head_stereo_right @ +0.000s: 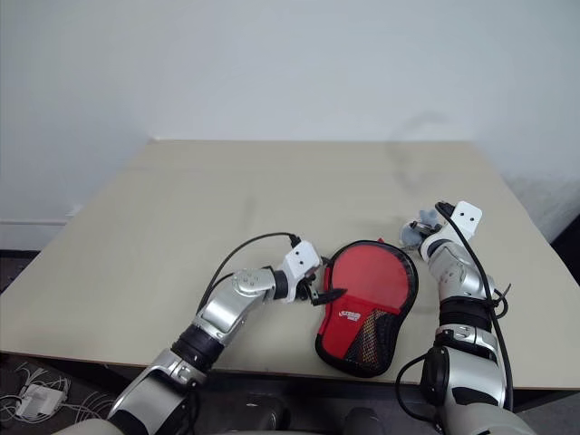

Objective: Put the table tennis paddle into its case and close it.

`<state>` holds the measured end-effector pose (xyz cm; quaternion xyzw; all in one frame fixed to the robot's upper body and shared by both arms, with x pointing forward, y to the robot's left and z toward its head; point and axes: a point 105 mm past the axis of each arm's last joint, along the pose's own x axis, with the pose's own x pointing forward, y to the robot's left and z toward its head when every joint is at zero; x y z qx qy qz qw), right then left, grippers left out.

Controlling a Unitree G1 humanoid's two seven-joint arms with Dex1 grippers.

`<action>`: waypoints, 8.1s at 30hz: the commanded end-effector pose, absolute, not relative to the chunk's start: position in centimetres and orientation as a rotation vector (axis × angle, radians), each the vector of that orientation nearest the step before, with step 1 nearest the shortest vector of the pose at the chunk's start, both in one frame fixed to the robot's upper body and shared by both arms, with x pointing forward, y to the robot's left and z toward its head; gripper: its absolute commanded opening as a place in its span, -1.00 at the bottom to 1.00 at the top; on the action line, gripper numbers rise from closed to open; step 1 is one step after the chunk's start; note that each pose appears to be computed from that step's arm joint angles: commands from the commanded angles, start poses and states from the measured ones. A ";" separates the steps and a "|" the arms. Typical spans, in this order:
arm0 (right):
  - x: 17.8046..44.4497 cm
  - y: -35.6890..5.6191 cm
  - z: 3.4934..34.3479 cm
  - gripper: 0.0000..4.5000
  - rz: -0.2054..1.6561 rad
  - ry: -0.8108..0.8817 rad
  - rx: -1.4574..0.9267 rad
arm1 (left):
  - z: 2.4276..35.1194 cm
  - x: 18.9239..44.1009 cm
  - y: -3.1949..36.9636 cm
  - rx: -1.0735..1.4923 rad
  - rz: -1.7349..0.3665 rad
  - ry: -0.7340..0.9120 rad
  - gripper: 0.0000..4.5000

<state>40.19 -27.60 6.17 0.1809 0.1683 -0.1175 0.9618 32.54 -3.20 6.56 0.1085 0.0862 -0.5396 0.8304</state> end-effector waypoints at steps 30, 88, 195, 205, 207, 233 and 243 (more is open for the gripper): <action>33.7 -30.6 7.2 -0.92 -0.335 0.246 0.367 | -1.0 31.6 -4.0 0.603 -1.215 0.562 0.87; 16.7 -26.5 5.1 -0.92 0.254 0.561 0.443 | -1.4 30.8 -4.0 0.598 -1.217 0.546 0.87; 21.4 -21.4 8.1 0.24 0.651 0.567 0.418 | -1.6 31.3 -2.8 0.595 -1.161 0.534 0.87; 24.6 -23.3 10.1 0.55 0.510 0.259 0.412 | -0.3 32.4 -2.7 0.557 -1.114 0.455 0.87; 25.1 -23.6 10.6 0.55 0.483 0.210 0.432 | 0.4 32.7 -2.9 0.508 -1.098 0.429 0.87; 26.6 -26.3 13.8 0.55 0.492 0.062 0.401 | 11.9 37.4 5.8 0.200 -0.978 0.075 0.87; 25.8 -26.9 14.5 0.55 0.657 0.148 0.286 | 13.3 32.1 17.3 0.228 -1.004 0.239 0.87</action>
